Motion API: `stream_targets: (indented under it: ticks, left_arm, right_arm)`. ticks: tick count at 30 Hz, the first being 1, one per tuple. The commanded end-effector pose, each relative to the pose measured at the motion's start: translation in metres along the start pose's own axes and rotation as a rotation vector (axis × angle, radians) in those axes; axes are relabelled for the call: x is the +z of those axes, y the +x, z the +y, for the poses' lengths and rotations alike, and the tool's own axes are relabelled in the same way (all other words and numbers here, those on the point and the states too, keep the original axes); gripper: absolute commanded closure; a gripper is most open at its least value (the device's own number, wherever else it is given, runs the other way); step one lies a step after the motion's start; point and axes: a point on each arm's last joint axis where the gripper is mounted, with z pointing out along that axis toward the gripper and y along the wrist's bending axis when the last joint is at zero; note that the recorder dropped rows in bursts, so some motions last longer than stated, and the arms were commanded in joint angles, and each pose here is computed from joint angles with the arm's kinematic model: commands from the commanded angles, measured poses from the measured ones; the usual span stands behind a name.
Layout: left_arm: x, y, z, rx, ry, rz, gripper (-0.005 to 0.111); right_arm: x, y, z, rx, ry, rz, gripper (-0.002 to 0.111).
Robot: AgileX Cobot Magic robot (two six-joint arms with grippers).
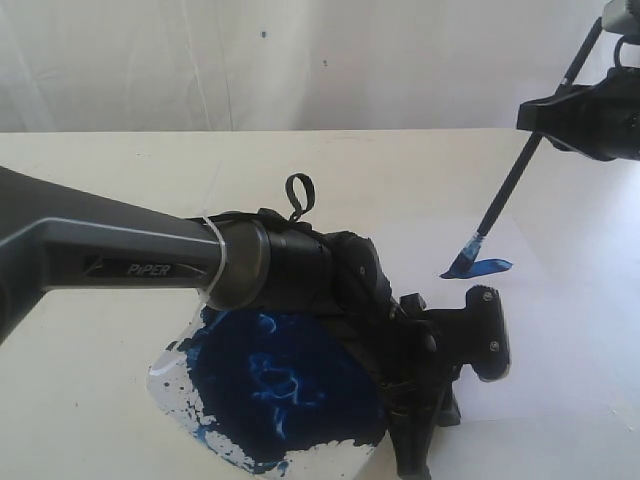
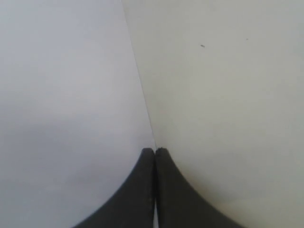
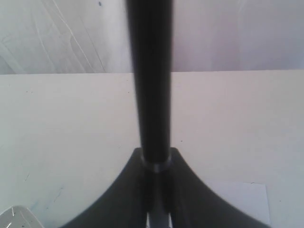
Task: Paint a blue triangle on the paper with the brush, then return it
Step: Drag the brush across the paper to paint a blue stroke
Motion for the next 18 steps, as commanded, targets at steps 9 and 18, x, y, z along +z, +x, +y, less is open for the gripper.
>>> stream_targets:
  ticks: [9,18]
  left_arm:
    - [0.0,-0.001,-0.004,-0.008,0.026,0.001,0.107]
    - [0.0,-0.001,-0.004,-0.008,0.026,0.001,0.107]
  right_arm:
    - [0.017,0.0,-0.005,0.022,-0.041,0.013,0.108]
    - [0.019,-0.001,-0.006,0.021,-0.039,0.011,0.108]
